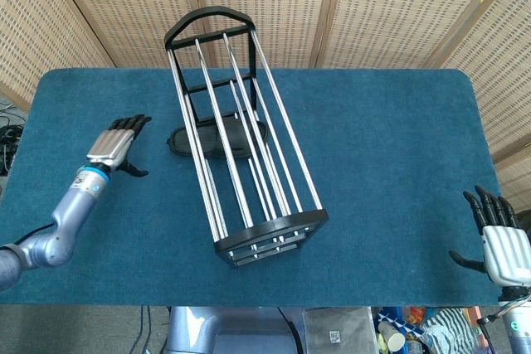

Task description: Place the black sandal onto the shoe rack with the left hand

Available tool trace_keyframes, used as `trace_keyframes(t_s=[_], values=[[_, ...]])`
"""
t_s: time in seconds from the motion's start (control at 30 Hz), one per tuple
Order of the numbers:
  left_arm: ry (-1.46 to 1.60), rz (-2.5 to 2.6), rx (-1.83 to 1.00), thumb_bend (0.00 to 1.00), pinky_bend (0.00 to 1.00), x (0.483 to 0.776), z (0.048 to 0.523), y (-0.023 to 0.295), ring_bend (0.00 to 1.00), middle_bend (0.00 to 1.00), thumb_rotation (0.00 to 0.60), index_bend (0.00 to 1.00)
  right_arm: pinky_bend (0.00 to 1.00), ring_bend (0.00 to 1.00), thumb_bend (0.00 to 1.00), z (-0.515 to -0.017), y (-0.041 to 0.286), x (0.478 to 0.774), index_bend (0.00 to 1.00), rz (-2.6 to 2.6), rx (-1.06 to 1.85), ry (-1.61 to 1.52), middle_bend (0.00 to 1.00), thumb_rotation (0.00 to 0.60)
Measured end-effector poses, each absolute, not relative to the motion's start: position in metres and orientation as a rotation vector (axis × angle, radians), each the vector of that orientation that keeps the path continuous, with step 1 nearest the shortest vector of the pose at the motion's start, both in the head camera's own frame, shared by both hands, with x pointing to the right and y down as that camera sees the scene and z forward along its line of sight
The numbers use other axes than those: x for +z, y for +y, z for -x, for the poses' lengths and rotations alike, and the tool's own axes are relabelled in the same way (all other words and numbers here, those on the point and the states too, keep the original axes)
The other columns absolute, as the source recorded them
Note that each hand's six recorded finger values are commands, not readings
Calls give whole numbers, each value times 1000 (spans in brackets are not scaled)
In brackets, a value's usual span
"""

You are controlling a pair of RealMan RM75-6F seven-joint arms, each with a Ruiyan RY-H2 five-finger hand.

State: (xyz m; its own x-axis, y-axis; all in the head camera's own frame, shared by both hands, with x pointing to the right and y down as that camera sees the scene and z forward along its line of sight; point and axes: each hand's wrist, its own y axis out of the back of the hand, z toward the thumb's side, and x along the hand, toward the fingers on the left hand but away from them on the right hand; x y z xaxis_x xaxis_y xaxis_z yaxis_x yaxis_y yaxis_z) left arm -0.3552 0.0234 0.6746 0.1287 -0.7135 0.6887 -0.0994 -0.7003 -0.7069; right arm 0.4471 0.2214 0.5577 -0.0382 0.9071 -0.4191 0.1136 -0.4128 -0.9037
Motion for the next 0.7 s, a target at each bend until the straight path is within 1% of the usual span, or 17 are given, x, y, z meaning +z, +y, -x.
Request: trace_keyframes(t_s=[0.17, 0.47, 0.6, 0.7], values=[[836, 1866, -1620, 146, 0, 657, 399, 38, 0, 0, 600, 0, 0, 0, 0, -445, 222, 557, 0, 1575, 1513, -1095, 0, 600], [973, 1735, -1549, 145, 0, 622, 443, 63, 0, 0, 600, 0, 0, 0, 0, -443, 223, 555, 0, 1581, 1501, -1096, 0, 600], [1063, 1625, -1517, 145, 0, 600, 465, 83, 0, 0, 600, 0, 0, 0, 0, -442, 223, 553, 0, 1588, 1493, -1098, 0, 600], [1140, 1541, -1498, 145, 0, 582, 478, 105, 0, 0, 600, 0, 0, 0, 0, -442, 223, 552, 0, 1593, 1484, -1102, 0, 600]])
